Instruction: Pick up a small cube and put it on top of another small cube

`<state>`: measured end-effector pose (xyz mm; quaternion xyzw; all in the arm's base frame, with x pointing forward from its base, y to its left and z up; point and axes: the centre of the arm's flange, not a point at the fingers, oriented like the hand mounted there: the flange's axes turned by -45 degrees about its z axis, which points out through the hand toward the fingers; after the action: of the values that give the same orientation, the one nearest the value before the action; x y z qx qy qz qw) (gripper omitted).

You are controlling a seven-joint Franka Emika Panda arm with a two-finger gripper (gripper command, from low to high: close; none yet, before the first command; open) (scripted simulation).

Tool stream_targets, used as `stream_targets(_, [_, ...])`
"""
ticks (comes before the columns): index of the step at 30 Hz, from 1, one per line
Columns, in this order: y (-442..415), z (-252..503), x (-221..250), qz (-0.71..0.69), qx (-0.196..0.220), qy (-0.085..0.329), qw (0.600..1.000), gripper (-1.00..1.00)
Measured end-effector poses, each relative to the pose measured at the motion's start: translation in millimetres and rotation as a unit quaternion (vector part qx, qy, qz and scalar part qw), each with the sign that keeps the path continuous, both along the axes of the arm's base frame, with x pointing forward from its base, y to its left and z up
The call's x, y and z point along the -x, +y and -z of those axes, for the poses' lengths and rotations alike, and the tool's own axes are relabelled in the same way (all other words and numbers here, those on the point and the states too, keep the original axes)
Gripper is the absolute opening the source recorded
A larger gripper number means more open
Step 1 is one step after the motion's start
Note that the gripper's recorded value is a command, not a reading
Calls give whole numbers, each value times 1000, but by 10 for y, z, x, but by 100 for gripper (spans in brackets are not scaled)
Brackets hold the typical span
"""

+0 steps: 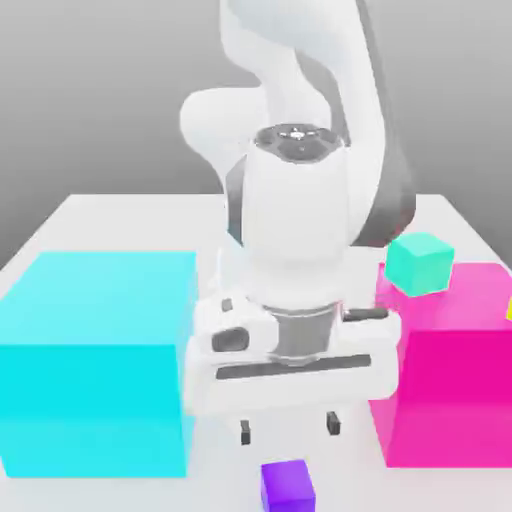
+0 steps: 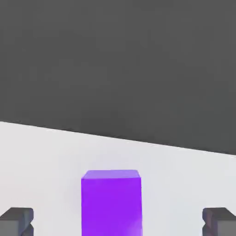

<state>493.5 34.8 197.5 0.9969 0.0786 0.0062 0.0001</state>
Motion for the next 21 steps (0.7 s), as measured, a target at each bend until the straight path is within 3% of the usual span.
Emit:
stream_targets(4, [4, 546, 19, -1, 1, 6, 1000, 0])
stream_targets(5, [3, 626, 24, -1, 0, 6, 1000, -100])
stream_targets(12, [4, 621, 24, -1, 0, 6, 1000, -100])
stream_targets(18, [190, -42, 81, 3, -10, 4, 1000, -100])
stream_targets(21, [843, -519, 36, -27, -31, -36, 999, -100])
